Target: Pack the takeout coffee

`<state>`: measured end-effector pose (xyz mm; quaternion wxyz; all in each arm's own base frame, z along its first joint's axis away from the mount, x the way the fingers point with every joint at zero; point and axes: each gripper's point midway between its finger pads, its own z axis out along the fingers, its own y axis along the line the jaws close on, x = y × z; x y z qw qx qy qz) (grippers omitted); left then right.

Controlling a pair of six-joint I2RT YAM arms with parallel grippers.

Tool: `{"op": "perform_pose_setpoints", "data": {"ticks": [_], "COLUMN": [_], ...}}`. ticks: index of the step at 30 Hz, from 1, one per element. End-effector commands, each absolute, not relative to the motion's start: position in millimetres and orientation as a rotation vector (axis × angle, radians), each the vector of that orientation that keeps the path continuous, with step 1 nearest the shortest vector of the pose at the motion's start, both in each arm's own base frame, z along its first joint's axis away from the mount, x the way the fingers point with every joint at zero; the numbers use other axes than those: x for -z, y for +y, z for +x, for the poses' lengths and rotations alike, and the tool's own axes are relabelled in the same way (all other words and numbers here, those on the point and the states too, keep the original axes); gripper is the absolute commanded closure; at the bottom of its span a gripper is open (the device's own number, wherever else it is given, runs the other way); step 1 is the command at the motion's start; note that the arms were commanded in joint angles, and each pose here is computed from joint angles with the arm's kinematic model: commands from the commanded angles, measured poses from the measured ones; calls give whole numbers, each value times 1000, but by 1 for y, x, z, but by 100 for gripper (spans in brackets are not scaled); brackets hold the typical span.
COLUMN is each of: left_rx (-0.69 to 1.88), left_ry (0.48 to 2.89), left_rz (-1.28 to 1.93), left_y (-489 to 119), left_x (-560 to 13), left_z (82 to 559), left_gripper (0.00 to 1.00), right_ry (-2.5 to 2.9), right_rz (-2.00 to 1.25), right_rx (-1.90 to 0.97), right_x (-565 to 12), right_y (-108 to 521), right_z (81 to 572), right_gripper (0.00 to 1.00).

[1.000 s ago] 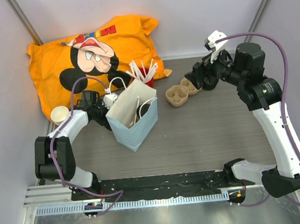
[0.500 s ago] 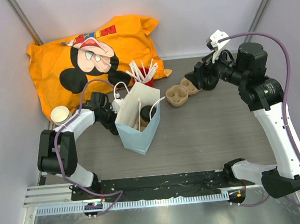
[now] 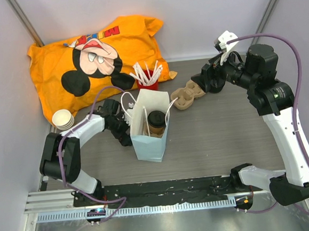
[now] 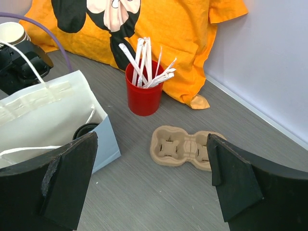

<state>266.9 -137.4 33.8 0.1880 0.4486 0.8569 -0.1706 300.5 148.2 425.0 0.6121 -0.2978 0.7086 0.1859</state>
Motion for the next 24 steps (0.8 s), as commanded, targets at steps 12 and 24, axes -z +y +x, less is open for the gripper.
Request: {"op": "perform_pose_setpoints", "data": {"ticks": [12,24], "left_rx": [543,398], "left_ry": [2367,2430], "left_rz": [1372,1000], "left_y": [-174,-162], "left_x": [-41,-65], "left_z": [239,274], "left_gripper": [0,0], "right_ry": [1523,1523], "right_rz": [-673,-666], "right_rx": [-412,-397], "right_x": [-467,-467], "right_y": [143,140], "right_z": [288,288], "right_gripper": [0,0]}}
